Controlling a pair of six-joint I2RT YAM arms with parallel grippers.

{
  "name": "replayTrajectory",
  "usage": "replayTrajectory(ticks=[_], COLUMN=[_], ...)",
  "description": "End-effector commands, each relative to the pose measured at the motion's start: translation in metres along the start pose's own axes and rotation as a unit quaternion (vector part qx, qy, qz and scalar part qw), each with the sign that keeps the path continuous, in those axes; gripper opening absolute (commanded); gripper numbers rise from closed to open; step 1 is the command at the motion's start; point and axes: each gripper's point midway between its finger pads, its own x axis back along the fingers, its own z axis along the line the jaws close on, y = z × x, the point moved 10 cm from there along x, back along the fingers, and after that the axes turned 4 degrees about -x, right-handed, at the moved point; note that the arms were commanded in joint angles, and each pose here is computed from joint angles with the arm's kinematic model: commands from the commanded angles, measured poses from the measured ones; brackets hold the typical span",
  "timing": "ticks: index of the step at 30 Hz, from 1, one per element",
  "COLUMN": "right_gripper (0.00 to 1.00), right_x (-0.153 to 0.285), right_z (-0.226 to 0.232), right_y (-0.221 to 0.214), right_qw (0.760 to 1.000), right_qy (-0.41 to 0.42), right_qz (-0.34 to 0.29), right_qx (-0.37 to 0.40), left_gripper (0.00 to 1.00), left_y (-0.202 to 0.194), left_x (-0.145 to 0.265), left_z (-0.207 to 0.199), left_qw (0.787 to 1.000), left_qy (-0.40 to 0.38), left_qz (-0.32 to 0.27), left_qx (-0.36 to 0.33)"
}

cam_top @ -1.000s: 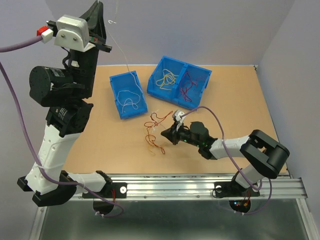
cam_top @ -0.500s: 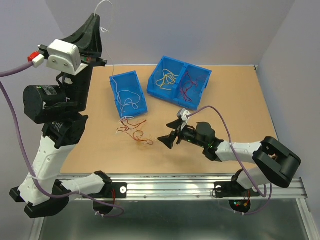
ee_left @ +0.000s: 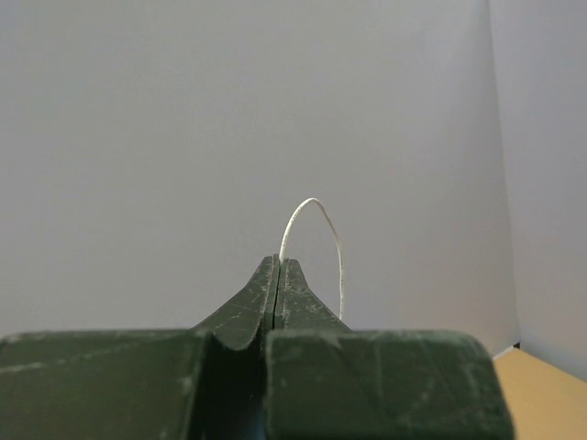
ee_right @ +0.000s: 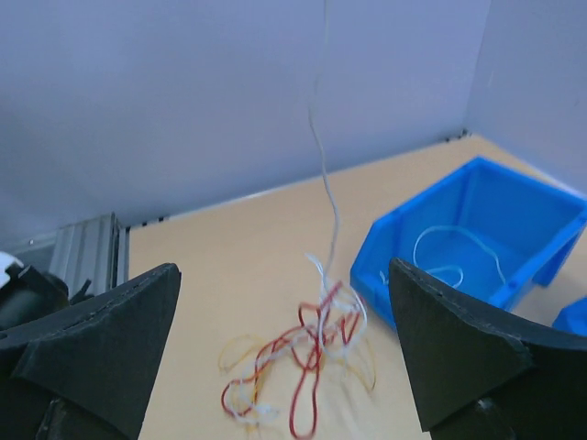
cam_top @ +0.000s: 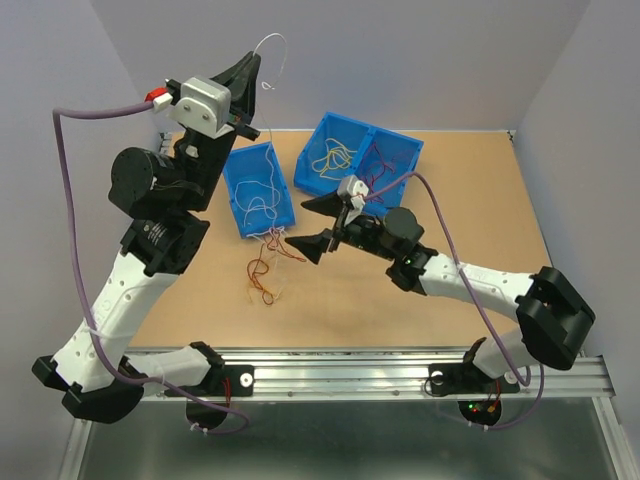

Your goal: Untangle the cables

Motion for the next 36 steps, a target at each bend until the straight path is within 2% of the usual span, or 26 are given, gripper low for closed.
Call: replayTrajectory(ticks=[1, 5, 10, 16, 17, 19, 20, 23, 25, 26, 28, 29, 32, 36], right_gripper=[1.0, 0.98, 0.93, 0.7, 0.59, 0.48, 0.39, 0.26, 0.24, 0.23, 0.19, 0.15, 0.14, 0.09], right_x=[-0.03, -0.05, -0.07, -0.094, -0.098, -0.107, -0.11, -0.113, -0.111, -0.103, -0.095, -0.085, -0.07, -0.045], right_z=[0.0, -0.017, -0.026, -0.029, -0.028, -0.018, -0.016, -0.015, -0.016, -0.017, -0.02, -0.023, -0.022, -0.023], right_y=[0.044, 0.058, 0.057, 0.013, 0.005, -0.022, -0.03, -0.061, -0.077, -0.092, -0.111, -0.126, -0.146, -0.169], right_qw=[0.998, 0.993, 0.992, 0.999, 0.999, 0.999, 0.999, 0.999, 0.998, 0.997, 0.995, 0.993, 0.99, 0.985], right_qy=[0.007, -0.067, -0.074, -0.018, -0.024, -0.03, -0.031, -0.031, -0.039, -0.044, -0.06, -0.076, -0.085, -0.109], right_qz=[-0.052, -0.082, -0.082, -0.031, -0.025, -0.001, 0.006, 0.035, 0.047, 0.062, 0.066, 0.075, 0.091, 0.111], right_qx=[0.045, 0.054, 0.066, 0.034, 0.028, 0.024, 0.024, 0.005, -0.014, -0.021, -0.034, -0.045, -0.059, -0.078], left_gripper=[0.0, 0.0, 0.0, 0.0, 0.0, 0.0, 0.0, 0.0, 0.0, 0.0, 0.0, 0.0, 0.0, 0.0], left_y=[0.035, 0.038, 0.043, 0.057, 0.054, 0.056, 0.062, 0.069, 0.08, 0.102, 0.108, 0.124, 0.148, 0.156], left_x=[0.008, 0.008, 0.01, 0.006, 0.002, -0.002, -0.004, -0.02, -0.026, -0.024, -0.031, -0.03, -0.021, -0.01], left_z=[0.009, 0.009, 0.01, 0.015, 0.016, 0.018, 0.022, 0.027, 0.035, 0.047, 0.055, 0.065, 0.08, 0.09], left_qw=[0.997, 0.997, 0.996, 0.994, 0.994, 0.994, 0.993, 0.991, 0.988, 0.983, 0.979, 0.972, 0.956, 0.942], left_qy=[0.008, 0.005, 0.004, 0.009, 0.021, 0.034, 0.048, 0.074, 0.095, 0.116, 0.148, 0.174, 0.214, 0.254], left_qz=[-0.068, -0.073, -0.079, -0.095, -0.089, -0.089, -0.096, -0.103, -0.114, -0.137, -0.141, -0.16, -0.202, -0.217], left_qx=[0.028, 0.037, 0.042, 0.047, 0.052, 0.051, 0.054, 0.047, 0.037, 0.024, 0.011, -0.002, -0.017, -0.037])
